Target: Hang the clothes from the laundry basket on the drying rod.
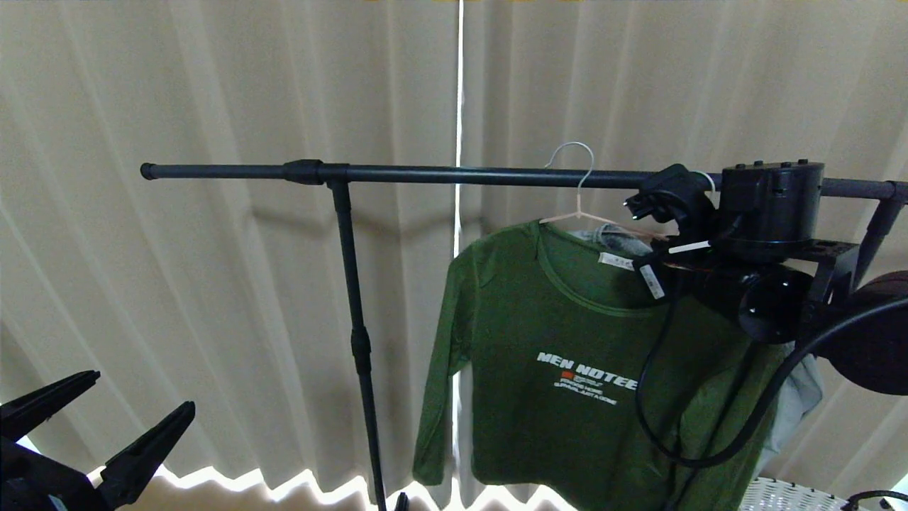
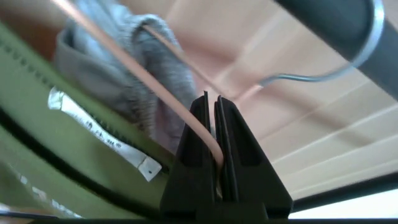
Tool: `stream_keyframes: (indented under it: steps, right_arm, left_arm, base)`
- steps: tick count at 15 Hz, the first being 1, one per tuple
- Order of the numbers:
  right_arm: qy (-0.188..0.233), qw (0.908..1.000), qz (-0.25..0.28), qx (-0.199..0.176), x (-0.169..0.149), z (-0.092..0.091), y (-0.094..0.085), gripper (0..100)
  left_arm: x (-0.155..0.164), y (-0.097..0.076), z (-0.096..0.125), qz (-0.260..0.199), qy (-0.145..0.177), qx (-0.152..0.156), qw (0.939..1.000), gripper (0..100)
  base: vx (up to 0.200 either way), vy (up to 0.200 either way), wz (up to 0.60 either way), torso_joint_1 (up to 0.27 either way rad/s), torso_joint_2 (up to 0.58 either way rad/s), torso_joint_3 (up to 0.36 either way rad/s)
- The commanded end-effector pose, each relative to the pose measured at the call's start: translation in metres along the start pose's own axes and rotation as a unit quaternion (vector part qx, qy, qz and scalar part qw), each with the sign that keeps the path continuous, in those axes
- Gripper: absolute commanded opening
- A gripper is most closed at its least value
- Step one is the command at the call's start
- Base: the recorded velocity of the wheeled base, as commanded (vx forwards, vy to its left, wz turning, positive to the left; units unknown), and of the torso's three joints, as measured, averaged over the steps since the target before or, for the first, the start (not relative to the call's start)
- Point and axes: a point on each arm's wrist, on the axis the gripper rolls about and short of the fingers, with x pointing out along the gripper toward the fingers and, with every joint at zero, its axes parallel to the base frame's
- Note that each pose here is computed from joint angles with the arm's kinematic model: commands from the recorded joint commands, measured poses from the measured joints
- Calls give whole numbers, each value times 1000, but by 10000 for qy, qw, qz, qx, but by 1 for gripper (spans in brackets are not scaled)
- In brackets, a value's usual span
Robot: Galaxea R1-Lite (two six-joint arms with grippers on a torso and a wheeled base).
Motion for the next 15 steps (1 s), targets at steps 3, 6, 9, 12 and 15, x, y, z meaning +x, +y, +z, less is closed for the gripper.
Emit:
stream_keyframes:
  steps: [3, 6, 9, 12, 15]
  right_arm:
    - [14, 9999, 101, -104, -5, -2, 9, 0]
    - [26, 9996, 205, -182, -9, -4, 15, 0]
    - [8, 9992, 298, -262, -11, -4, 23, 0]
    - [-31, 9990, 354, -273, -12, -3, 27, 0]
    - [-88, 9982, 495, -325, -15, -2, 37, 0]
  left_arm:
    - [0, 0, 0, 1, 6, -3, 10000, 100]
    - [0, 0, 0, 1, 6, 4, 10000, 100]
    - [1, 0, 0, -1, 13, 4, 10000, 100]
    - [1, 0, 0, -1, 13, -4, 10000, 100]
    - [0, 0, -1, -2, 21, 3, 10000, 100]
  base:
    - [0, 0, 0, 0, 0, 0]
    - [0, 0, 0, 0, 0, 0]
    - [0, 0, 0, 0, 0, 0]
    - [0, 0, 0, 0, 0, 0]
    - [0, 0, 0, 0, 0, 0]
